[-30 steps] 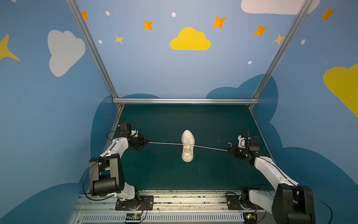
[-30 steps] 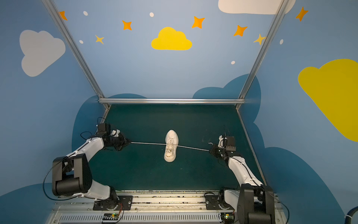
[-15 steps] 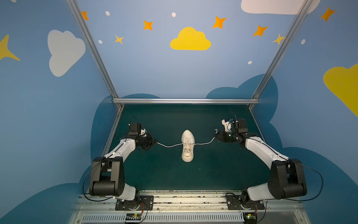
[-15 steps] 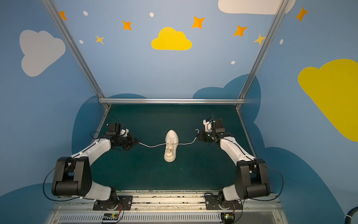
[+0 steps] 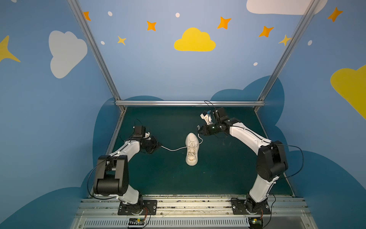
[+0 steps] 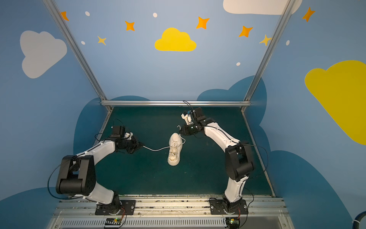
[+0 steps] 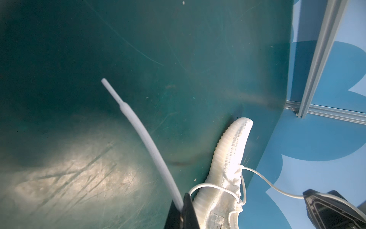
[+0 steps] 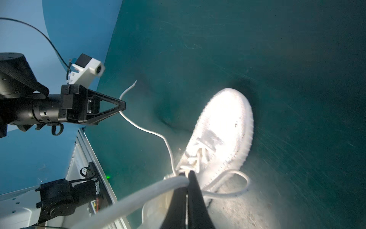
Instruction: Tie the shoes
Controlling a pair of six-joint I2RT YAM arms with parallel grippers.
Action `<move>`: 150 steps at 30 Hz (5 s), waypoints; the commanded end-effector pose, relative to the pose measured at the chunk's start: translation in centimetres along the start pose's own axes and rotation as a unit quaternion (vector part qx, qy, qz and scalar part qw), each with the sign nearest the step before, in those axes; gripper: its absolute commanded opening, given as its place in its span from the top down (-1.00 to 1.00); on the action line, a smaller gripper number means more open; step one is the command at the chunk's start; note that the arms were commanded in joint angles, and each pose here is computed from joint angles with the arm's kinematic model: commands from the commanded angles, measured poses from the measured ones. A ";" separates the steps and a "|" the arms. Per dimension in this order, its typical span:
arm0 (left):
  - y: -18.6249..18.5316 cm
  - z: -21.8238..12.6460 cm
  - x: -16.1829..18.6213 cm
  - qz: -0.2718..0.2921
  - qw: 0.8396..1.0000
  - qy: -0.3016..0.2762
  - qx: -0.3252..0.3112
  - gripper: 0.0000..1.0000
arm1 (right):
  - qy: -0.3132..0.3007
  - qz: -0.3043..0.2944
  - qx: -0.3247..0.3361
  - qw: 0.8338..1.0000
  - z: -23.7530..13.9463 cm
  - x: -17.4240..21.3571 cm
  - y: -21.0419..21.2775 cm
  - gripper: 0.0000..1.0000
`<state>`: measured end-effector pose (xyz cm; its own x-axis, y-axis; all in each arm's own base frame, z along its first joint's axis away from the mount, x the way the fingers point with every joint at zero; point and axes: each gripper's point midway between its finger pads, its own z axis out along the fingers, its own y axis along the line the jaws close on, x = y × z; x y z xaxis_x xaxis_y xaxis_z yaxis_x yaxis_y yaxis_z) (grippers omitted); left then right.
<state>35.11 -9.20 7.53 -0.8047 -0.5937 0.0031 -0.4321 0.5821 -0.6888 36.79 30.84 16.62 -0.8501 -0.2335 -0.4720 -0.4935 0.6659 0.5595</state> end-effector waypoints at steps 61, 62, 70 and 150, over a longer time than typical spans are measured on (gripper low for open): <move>-0.5 2.0 -0.9 0.010 1.000 0.015 0.010 0.93 | 0.194 0.028 0.027 0.980 8.5 1.7 2.9 1.00; -0.5 2.0 -0.8 0.010 1.000 0.016 0.010 0.93 | 0.195 0.026 0.026 0.980 9.0 1.5 2.9 1.00; -1.1 -0.7 -0.8 0.019 1.000 -0.018 0.007 -0.18 | 0.191 0.011 0.011 0.981 10.8 1.4 2.8 1.00; -17.3 -0.6 -1.6 0.150 0.972 -0.008 0.178 0.93 | 0.114 -0.012 0.300 0.947 2.2 6.2 -6.6 0.16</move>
<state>43.58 -18.41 20.27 -0.8607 -0.4445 -0.2481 -0.0115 0.5041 -0.8636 36.98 26.94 7.90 -0.8847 -0.3369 -0.3223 -0.3608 0.9325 0.0154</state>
